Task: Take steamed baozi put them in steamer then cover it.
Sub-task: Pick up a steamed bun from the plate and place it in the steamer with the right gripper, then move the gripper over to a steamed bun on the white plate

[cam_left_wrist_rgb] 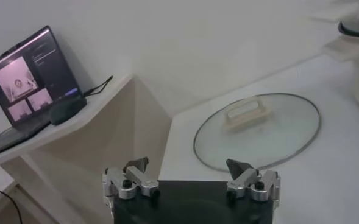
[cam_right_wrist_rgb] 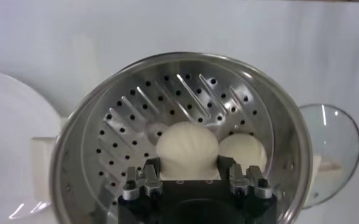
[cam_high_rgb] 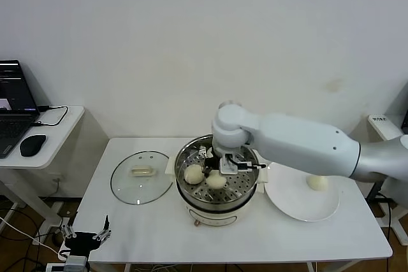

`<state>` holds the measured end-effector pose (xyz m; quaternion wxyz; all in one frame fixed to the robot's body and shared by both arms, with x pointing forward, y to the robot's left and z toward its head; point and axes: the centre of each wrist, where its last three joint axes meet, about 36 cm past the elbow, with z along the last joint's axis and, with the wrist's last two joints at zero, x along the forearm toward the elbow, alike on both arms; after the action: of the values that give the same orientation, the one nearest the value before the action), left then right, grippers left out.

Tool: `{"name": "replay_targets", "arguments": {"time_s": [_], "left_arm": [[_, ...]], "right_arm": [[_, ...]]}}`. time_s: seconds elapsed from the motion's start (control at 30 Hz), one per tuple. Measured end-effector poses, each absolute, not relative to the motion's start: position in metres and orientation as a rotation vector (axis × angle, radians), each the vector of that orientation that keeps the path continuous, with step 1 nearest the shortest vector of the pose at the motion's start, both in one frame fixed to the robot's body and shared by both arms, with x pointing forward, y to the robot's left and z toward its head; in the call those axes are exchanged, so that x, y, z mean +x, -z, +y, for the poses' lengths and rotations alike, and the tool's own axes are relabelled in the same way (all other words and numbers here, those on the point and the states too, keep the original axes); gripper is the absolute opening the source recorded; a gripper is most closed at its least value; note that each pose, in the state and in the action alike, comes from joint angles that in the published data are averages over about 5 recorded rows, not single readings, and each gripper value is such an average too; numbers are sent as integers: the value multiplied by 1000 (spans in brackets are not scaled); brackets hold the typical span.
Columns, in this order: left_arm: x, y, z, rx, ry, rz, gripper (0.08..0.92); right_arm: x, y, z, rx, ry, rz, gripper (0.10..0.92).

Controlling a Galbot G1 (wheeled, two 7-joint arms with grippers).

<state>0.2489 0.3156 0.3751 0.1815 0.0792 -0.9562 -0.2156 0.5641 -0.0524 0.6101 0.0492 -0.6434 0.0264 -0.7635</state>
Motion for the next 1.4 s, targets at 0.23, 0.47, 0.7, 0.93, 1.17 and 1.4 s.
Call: {"name": "replay_targets", "arguments": {"time_s": [0.23, 0.47, 0.7, 0.93, 1.17, 1.4], "left_arm": [[249, -374, 315, 222, 607, -2698, 823], [248, -374, 314, 220, 604, -2697, 823], [248, -374, 314, 215, 598, -2698, 823], [249, -375, 314, 212, 596, -2701, 823], [250, -377, 313, 197, 595, -2705, 823], [252, -377, 313, 173, 590, -2706, 823]], "right_arm": [[556, -596, -46, -1960, 2297, 73, 577], [552, -590, -45, -1965, 2287, 77, 577], [548, -588, -49, -1965, 2286, 103, 643], [547, -602, -59, -1939, 2300, 178, 810], [553, -639, -84, -1901, 2345, 388, 823], [570, -672, -138, -1944, 2367, 818, 823]]}}
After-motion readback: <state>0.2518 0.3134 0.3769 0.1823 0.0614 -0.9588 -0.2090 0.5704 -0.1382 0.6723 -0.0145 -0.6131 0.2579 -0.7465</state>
